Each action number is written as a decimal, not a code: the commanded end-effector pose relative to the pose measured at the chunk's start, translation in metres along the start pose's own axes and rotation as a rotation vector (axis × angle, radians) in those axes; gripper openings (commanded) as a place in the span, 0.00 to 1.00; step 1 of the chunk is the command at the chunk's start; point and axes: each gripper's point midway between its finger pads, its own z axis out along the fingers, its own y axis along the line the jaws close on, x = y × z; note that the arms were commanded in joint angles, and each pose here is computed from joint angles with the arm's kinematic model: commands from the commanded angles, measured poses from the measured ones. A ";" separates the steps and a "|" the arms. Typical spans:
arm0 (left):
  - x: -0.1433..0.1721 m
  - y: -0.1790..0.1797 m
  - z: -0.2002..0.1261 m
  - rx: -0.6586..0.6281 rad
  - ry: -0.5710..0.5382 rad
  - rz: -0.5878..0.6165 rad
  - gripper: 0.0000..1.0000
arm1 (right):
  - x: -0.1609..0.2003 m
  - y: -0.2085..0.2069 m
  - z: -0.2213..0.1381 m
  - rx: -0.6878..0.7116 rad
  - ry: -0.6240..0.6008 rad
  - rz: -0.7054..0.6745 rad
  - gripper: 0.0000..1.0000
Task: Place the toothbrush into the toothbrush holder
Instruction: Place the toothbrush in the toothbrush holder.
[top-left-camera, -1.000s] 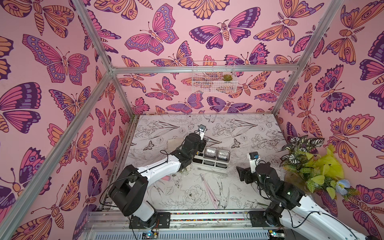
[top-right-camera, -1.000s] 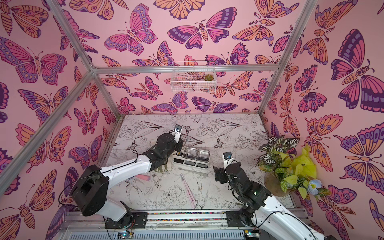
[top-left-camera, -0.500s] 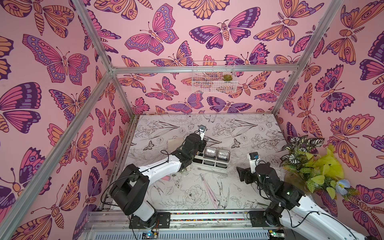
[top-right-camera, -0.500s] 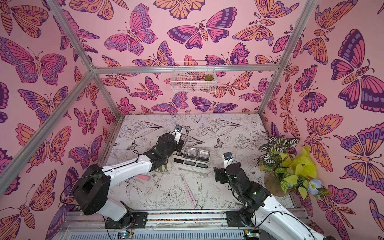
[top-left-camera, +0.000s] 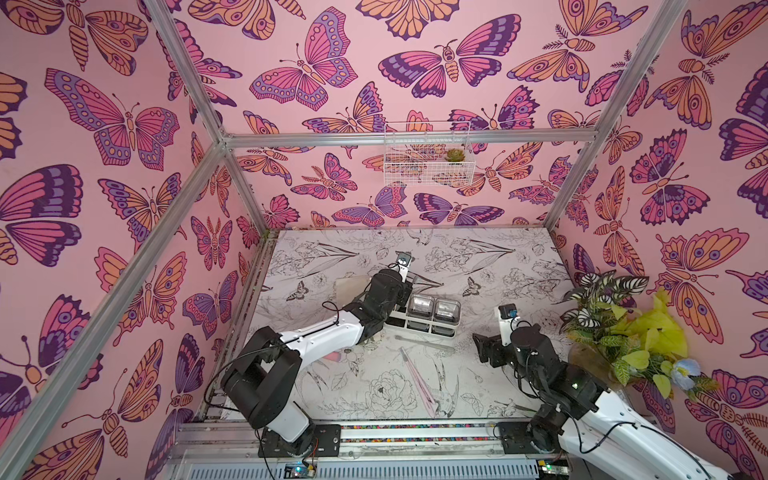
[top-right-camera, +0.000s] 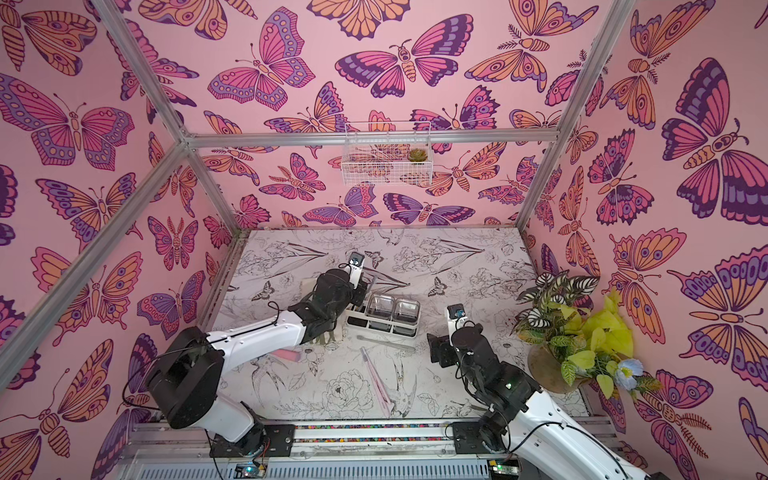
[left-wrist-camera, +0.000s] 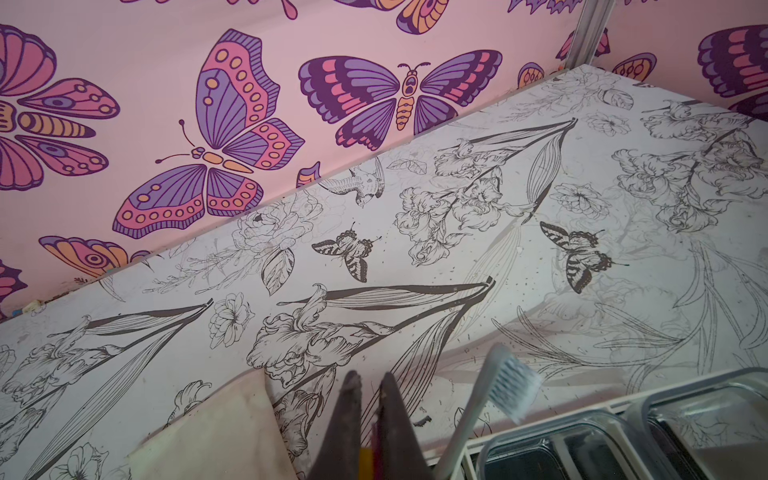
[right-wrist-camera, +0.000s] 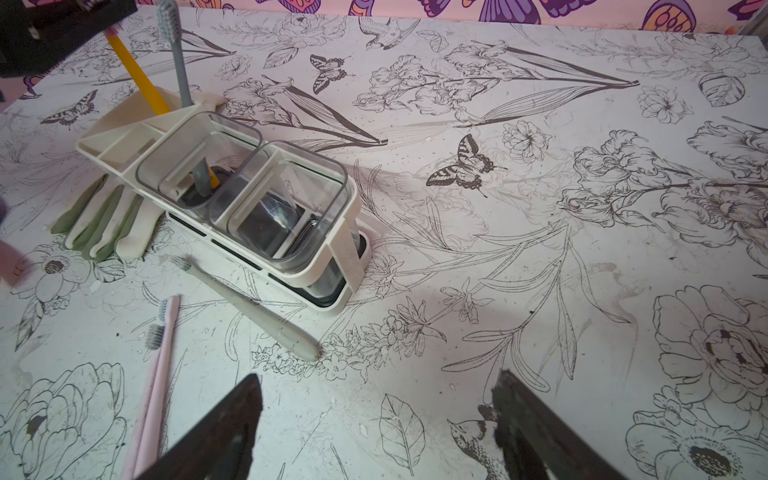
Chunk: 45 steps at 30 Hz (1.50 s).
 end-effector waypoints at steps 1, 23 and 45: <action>0.018 0.004 0.004 -0.020 0.037 -0.010 0.00 | 0.002 -0.002 0.002 0.003 -0.001 0.026 0.88; 0.051 -0.005 0.015 -0.001 0.151 -0.058 0.00 | 0.002 -0.006 0.000 0.005 -0.011 0.044 0.88; 0.055 -0.003 0.015 -0.013 0.161 -0.068 0.14 | 0.003 -0.007 0.000 0.008 -0.010 0.048 0.88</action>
